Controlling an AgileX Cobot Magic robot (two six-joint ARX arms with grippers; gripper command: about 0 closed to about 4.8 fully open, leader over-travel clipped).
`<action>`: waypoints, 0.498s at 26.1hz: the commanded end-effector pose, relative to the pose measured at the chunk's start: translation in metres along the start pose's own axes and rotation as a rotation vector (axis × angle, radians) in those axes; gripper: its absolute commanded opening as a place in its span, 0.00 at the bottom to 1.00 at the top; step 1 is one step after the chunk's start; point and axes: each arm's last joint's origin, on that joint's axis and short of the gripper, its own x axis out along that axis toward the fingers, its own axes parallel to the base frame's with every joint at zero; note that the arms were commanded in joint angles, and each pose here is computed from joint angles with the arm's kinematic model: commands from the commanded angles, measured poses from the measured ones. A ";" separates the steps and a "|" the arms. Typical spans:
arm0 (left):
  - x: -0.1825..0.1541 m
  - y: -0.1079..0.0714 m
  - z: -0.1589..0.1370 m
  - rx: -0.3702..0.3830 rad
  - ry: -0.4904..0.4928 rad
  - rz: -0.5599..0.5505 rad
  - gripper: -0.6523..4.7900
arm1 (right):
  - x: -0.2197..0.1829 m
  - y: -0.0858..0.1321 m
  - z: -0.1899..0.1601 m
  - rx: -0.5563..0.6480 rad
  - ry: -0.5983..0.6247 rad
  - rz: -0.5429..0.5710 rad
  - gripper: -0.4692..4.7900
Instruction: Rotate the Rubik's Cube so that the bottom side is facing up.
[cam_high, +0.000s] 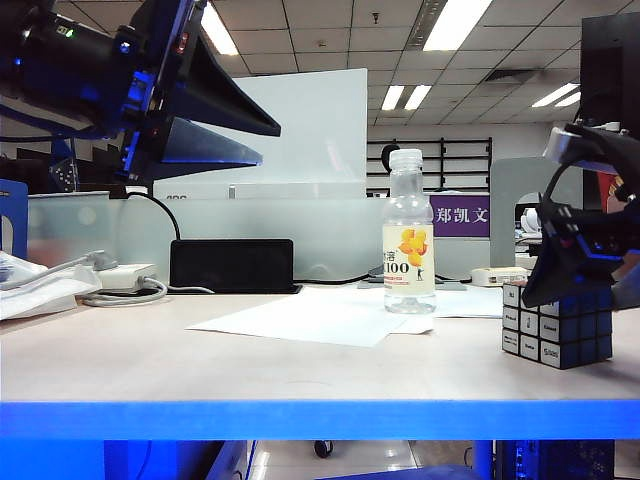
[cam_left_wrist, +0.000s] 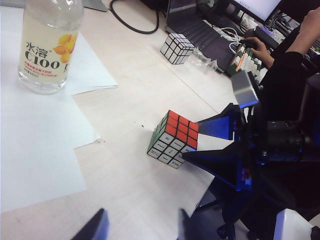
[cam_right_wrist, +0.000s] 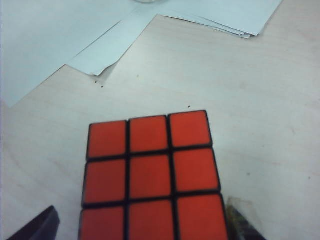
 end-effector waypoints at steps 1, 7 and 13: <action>0.000 -0.001 0.002 0.014 -0.009 -0.007 0.47 | 0.002 0.000 0.006 -0.009 -0.050 0.016 0.91; 0.000 -0.001 0.002 0.032 -0.009 -0.006 0.47 | 0.009 0.000 0.005 -0.010 -0.055 0.027 0.91; 0.000 -0.001 0.002 0.033 -0.009 -0.006 0.47 | 0.019 -0.001 0.003 -0.005 -0.012 0.025 0.91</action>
